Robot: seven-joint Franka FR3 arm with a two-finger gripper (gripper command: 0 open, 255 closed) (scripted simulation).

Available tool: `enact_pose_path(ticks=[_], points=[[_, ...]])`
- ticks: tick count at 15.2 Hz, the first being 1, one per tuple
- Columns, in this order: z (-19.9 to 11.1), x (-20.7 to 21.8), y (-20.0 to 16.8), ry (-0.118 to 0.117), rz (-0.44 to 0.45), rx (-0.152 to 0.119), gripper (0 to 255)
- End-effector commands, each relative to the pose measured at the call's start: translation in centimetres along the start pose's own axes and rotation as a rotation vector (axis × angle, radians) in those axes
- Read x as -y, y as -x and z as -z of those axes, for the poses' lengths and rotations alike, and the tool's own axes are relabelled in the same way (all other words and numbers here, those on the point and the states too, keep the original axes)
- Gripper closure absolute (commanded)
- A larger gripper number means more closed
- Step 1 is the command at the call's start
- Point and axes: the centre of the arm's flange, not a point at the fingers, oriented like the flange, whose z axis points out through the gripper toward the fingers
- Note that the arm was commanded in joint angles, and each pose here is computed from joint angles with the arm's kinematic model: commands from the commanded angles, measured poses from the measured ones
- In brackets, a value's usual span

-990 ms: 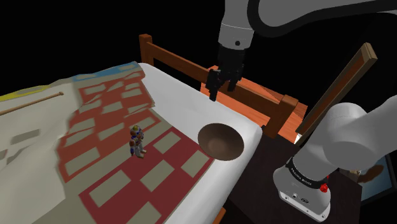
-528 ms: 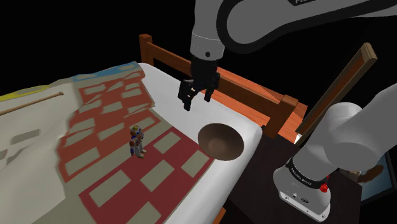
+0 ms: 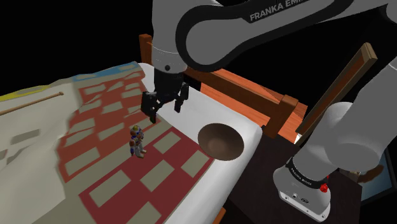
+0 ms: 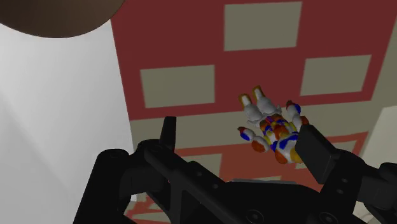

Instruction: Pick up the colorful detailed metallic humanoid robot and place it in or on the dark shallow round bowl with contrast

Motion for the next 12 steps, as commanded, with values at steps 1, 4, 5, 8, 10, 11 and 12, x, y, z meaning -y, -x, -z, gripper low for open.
enact_pose_path(ticks=[1,4,5,8,10,11,12], points=[[-0.9,2.0,-1.0,-0.007,0.006,-0.009,0],[-2.0,5.4,-2.3,-0.015,0.016,-0.022,0],[-2.4,6.5,-2.7,-0.018,0.019,-0.026,0],[-3.8,7.5,-3.1,-0.02,0.022,-0.03,0],[-4.8,7.5,-3.1,-0.02,0.022,-0.03,0],[-5.4,7.5,-3.1,-0.02,0.022,-0.03,0],[-5.9,7.5,-3.1,-0.02,0.022,-0.03,0]])
